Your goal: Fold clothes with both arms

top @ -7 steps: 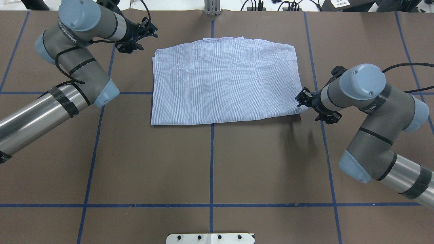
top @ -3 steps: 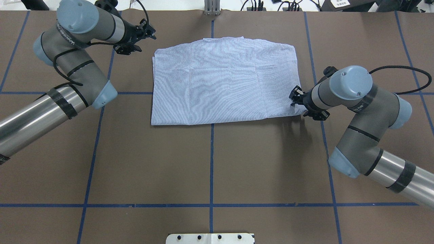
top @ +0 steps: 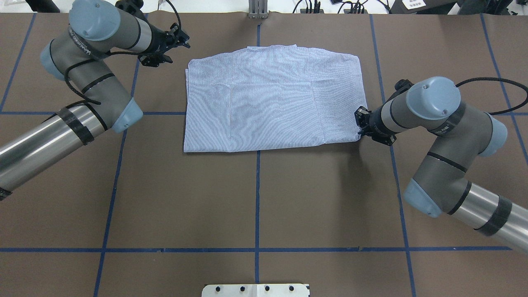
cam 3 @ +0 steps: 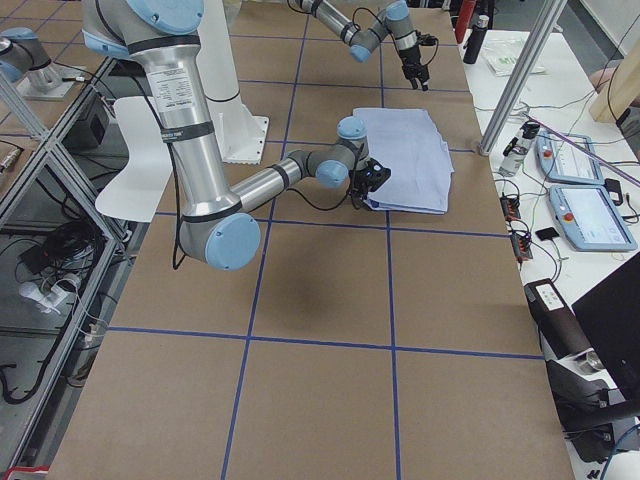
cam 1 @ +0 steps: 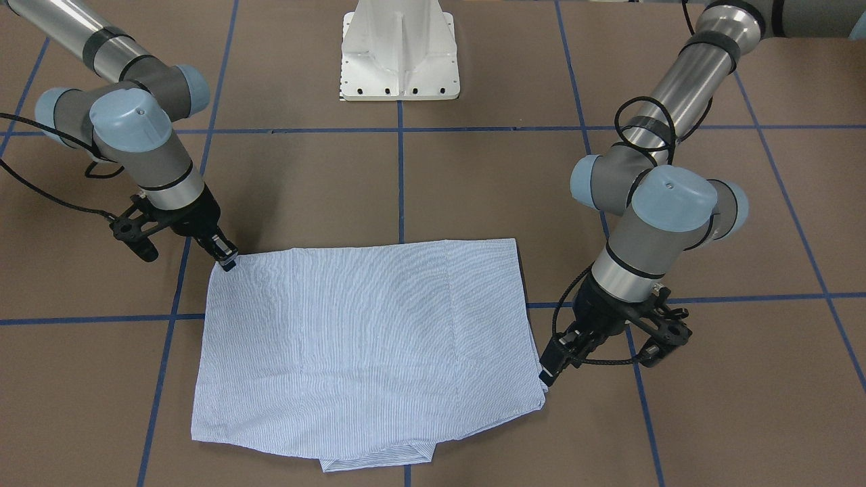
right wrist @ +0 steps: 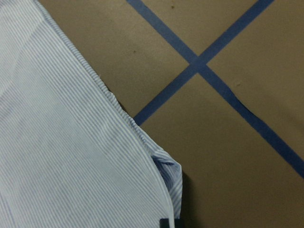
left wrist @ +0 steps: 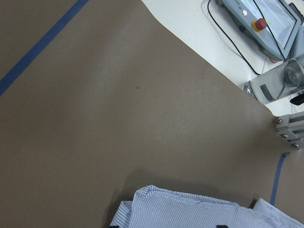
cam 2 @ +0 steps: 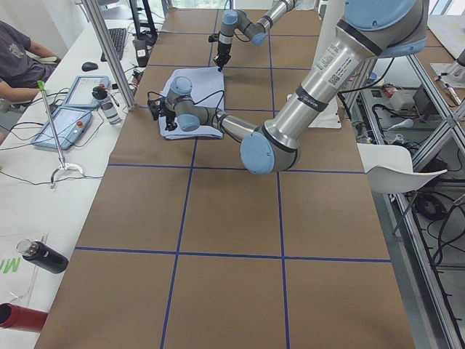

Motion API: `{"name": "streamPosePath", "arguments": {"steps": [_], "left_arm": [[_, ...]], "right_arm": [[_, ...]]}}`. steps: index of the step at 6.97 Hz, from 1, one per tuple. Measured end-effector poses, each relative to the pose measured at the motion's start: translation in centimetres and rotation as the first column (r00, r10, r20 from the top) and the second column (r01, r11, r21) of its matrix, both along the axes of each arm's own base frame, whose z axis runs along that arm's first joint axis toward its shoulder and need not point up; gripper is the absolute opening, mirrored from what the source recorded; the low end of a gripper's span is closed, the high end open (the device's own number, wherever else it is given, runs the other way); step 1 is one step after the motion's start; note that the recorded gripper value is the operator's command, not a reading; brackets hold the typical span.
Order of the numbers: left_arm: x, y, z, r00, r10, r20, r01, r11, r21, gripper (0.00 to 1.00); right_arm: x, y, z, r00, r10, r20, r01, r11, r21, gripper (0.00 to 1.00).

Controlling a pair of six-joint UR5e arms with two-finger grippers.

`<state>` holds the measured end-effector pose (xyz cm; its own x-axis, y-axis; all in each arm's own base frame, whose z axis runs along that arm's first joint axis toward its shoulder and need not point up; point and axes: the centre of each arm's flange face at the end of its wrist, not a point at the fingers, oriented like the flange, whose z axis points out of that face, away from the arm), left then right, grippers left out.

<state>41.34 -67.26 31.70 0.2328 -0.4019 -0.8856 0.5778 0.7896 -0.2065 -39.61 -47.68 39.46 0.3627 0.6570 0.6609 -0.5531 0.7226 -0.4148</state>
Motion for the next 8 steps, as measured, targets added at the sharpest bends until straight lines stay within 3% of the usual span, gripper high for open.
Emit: {"name": "streamPosePath", "arguments": {"steps": [2, 3, 4, 5, 6, 7, 8], "left_arm": [[0.0, 0.0, -0.2, 1.000, 0.000, -0.003, 0.000, 1.000, 0.004, 0.74], [-0.1, 0.1, -0.3, 1.000, 0.000, -0.006, 0.000, 1.000, 0.007, 0.74], [-0.1, 0.1, -0.5, 1.000, 0.001, -0.009, -0.001, 1.000, 0.010, 0.74], [-0.2, 0.2, -0.7, 1.000, 0.001, -0.013, -0.001, 1.000, 0.013, 0.74], [-0.2, 0.3, -1.1, 1.000, 0.003, -0.018, -0.003, 1.000, 0.017, 0.74], [-0.2, 0.6, -1.5, 0.999, 0.017, -0.028, -0.016, 1.000, 0.017, 0.73], [-0.5, 1.4, -1.8, 0.998, 0.044, -0.045, -0.043, 0.999, 0.014, 0.74]], "right_arm": [[3.8, 5.9, -1.4, 0.995, -0.074, 0.063, 0.074, 0.997, -0.004, 0.00], [5.2, 10.1, -2.3, 0.983, -0.152, 0.106, 0.155, 0.988, -0.013, 0.00], [5.6, 13.9, -3.5, 0.951, -0.263, 0.164, 0.272, 0.962, -0.038, 0.00], [5.1, 17.2, -4.5, 0.893, -0.386, 0.230, 0.411, 0.909, -0.072, 0.00], [4.2, 20.5, -5.3, 0.818, -0.498, 0.287, 0.542, 0.834, -0.099, 0.26], [2.9, 23.8, -5.7, 0.746, -0.584, 0.321, 0.642, 0.758, -0.115, 0.99], [1.9, 26.3, -6.0, 0.696, -0.635, 0.336, 0.700, 0.704, -0.120, 1.00]]}}
